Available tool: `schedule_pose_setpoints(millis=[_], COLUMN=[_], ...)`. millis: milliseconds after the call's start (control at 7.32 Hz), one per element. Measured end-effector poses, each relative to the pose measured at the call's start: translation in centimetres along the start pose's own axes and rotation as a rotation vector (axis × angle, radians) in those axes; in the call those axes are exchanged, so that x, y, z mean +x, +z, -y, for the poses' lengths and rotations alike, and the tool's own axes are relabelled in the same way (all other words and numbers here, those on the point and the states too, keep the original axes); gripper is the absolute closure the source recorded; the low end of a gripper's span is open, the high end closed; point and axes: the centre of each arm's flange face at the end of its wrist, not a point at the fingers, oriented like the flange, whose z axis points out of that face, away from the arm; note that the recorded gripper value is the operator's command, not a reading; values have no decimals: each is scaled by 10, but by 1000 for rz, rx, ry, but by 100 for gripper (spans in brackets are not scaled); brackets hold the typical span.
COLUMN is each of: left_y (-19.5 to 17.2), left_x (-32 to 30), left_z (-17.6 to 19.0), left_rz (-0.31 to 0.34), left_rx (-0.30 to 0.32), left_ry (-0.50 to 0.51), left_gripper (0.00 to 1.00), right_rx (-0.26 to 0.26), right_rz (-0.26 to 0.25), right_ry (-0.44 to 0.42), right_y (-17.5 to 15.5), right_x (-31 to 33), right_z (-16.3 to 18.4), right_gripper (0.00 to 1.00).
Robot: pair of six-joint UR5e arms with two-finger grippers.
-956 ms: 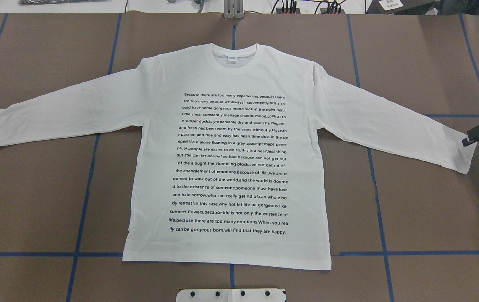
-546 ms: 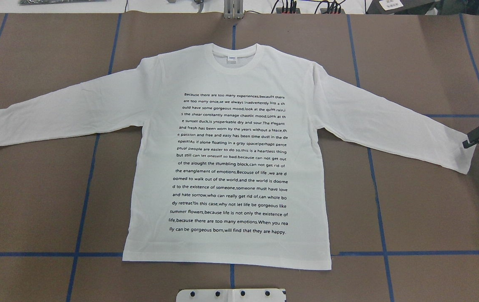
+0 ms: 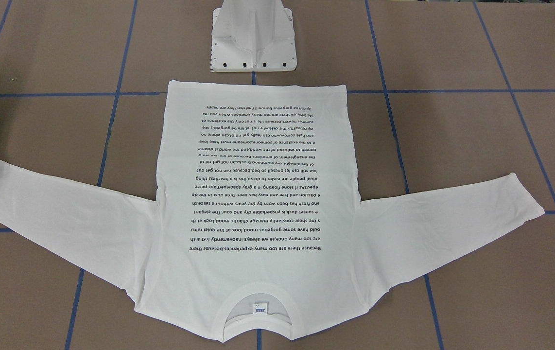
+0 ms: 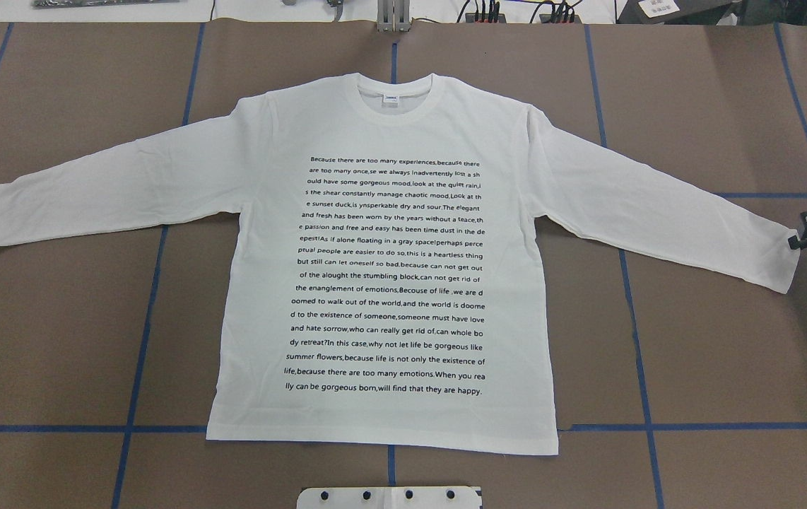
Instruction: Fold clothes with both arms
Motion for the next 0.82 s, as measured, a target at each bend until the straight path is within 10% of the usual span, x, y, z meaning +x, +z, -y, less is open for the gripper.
schedule_pose_setpoints(millis=[820], left_y=[-1], left_x=[0], left_z=[0], left_rz=[-2], left_rx=[8], left_ry=[6], left_gripper=[0], right_rx=[84], right_rz=[224], right_ry=[138], right_y=[-90], right_x=[-198], right_z=[21], right_gripper=[100])
